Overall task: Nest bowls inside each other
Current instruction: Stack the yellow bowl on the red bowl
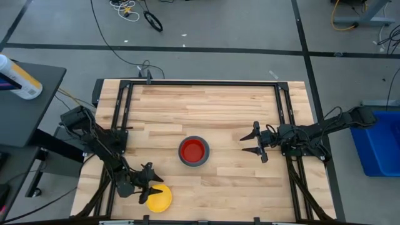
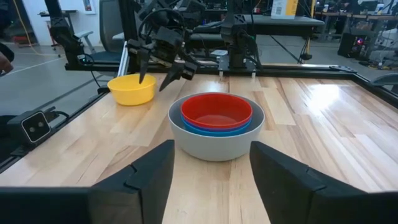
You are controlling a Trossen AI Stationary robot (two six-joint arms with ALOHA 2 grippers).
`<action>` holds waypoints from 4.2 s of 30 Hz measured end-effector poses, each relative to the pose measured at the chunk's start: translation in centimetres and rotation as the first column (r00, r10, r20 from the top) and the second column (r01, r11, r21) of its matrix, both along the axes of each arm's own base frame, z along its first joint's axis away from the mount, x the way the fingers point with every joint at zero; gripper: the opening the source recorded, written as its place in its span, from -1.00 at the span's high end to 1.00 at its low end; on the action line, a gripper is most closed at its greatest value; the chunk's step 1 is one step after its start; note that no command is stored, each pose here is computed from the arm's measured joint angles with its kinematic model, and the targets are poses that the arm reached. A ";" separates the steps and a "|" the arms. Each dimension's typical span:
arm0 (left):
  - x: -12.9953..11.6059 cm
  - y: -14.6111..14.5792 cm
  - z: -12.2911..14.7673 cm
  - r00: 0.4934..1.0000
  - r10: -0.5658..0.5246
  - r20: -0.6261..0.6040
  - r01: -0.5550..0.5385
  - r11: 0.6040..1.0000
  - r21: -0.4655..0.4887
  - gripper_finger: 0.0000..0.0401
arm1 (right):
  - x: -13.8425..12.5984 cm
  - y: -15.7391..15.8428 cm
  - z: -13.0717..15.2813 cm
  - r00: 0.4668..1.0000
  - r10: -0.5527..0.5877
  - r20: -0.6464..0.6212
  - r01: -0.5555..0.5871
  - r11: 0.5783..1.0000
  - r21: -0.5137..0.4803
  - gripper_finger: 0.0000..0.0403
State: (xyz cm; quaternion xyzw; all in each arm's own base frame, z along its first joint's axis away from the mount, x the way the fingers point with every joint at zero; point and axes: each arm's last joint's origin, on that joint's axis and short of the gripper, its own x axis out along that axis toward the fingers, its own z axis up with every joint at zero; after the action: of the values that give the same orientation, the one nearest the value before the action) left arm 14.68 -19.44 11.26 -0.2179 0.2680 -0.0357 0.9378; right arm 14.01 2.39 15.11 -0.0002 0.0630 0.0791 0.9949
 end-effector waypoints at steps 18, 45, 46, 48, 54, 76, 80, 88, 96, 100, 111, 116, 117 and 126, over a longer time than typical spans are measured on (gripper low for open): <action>-0.1 0.3 -0.3 1.000 0.025 -0.016 -0.024 0.999 0.035 0.25 | 0.0 0.0 0.0 1.000 0.000 0.001 0.000 1.000 -0.003 -0.20; 0.0 0.5 -0.2 0.999 0.007 0.047 -0.016 0.981 0.196 0.97 | 0.0 0.0 0.0 1.000 0.000 0.002 0.000 1.000 -0.010 -0.37; 0.0 0.5 -0.2 0.999 0.010 0.053 -0.020 0.978 0.206 0.97 | 0.0 0.0 0.0 1.000 0.000 0.002 0.000 1.000 -0.010 -0.37; 0.0 0.6 -0.2 0.997 0.022 0.070 -0.037 0.973 0.230 0.97 | 0.0 0.0 0.0 1.000 0.000 0.002 0.000 1.000 -0.010 -0.35; 0.1 0.8 0.1 0.986 0.069 0.155 -0.118 0.935 0.334 0.97 | 0.0 0.0 0.0 1.000 0.000 0.002 0.000 1.000 -0.011 -0.28; 4.4 3.6 3.3 0.917 0.046 0.396 -0.281 0.780 0.559 0.97 | 0.0 0.1 0.1 1.000 0.024 0.016 -0.023 0.999 -0.041 -0.07; 4.6 4.5 3.7 0.900 0.025 0.434 -0.285 0.788 0.546 0.97 | 0.0 0.3 1.4 0.982 0.101 0.160 -0.087 0.992 -0.095 -0.03; 5.0 5.7 3.3 0.907 0.024 0.421 -0.280 0.779 0.561 0.97 | -0.4 -0.1 1.9 0.980 0.052 0.194 -0.027 0.992 -0.127 0.04; 6.6 8.5 4.3 0.896 0.000 0.444 -0.282 0.772 0.569 0.97 | -0.7 -0.1 1.6 0.988 0.046 0.150 -0.032 0.995 -0.097 0.11; 7.5 10.4 4.9 0.891 -0.020 0.454 -0.276 0.771 0.575 0.97 | -0.8 -0.1 1.6 0.988 0.046 0.150 -0.032 0.995 -0.097 0.14; 9.1 15.0 5.5 0.871 -0.056 0.488 -0.259 0.792 0.553 0.97 | -0.8 -0.1 1.4 0.990 0.046 0.133 -0.033 0.995 -0.099 0.21; 9.4 16.2 5.3 0.875 -0.048 0.481 -0.255 0.800 0.544 0.97 | -0.8 -0.1 1.4 0.990 0.046 0.132 -0.033 0.995 -0.099 0.24; 9.4 16.4 5.3 0.878 -0.044 0.477 -0.255 0.800 0.543 0.97 | -0.8 -0.1 1.4 0.990 0.046 0.132 -0.033 0.995 -0.099 0.24; 9.5 16.9 4.8 0.900 -0.030 0.436 -0.236 0.807 0.541 0.97 | -0.8 -0.1 1.4 0.991 0.047 0.128 -0.034 0.994 -0.100 0.17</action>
State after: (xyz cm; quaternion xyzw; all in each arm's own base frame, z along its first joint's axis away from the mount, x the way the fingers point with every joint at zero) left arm 24.13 -2.52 16.06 0.0774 0.0431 0.0537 0.9946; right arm 13.26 2.26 16.50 -0.0550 0.0015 0.0958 0.9939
